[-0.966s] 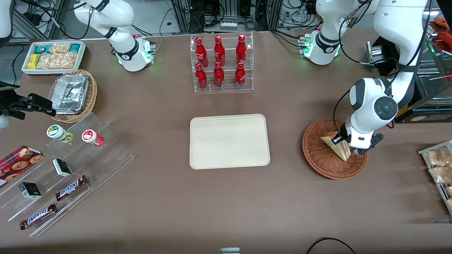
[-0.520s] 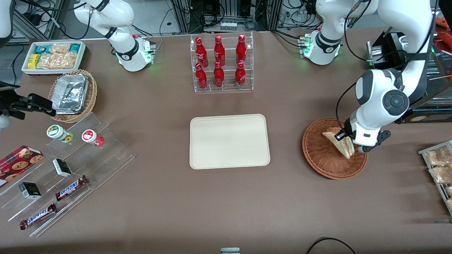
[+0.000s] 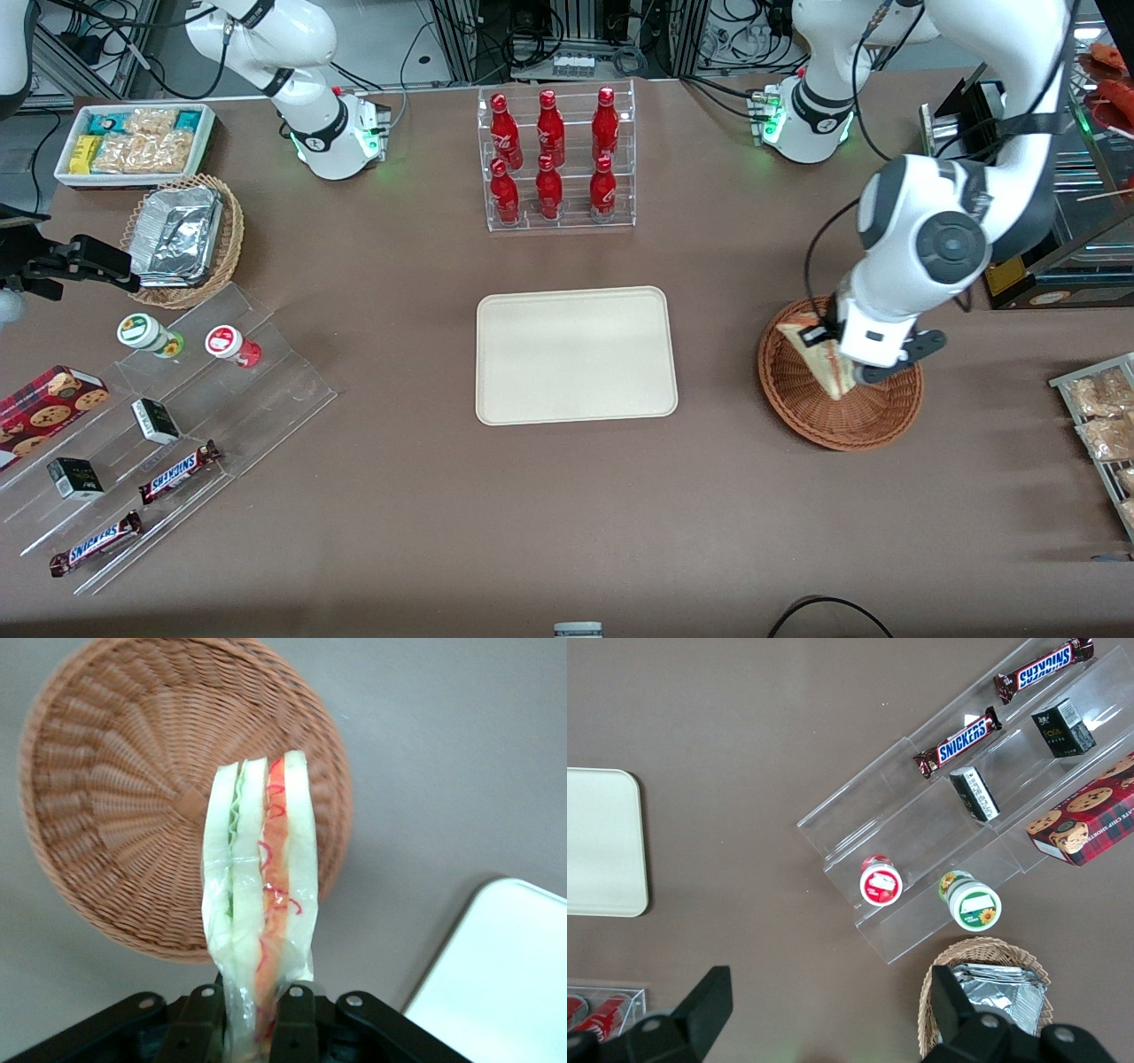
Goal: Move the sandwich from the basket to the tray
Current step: 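Carry the held sandwich with the left gripper over the cream tray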
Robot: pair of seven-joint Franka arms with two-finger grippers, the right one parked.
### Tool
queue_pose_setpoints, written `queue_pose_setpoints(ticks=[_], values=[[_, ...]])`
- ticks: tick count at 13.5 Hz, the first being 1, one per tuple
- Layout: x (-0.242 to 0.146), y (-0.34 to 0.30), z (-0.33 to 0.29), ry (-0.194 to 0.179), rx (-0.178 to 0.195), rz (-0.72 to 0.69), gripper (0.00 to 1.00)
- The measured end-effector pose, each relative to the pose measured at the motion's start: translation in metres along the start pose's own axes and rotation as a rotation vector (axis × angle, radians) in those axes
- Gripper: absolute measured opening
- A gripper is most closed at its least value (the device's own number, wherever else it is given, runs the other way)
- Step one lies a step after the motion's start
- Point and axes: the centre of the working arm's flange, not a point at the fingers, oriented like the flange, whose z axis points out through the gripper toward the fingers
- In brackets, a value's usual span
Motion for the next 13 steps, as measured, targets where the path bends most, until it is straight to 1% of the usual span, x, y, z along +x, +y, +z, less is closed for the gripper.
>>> queue_pose_setpoints(ticks=[5, 9, 13], values=[[-0.051, 0.087, 0.005, 0.009, 0.002, 0.124, 0.17], [-0.094, 0.157, 0.011, 0.021, -0.011, 0.243, 0.17], [-0.140, 0.225, 0.042, 0.012, -0.005, 0.356, 0.17]])
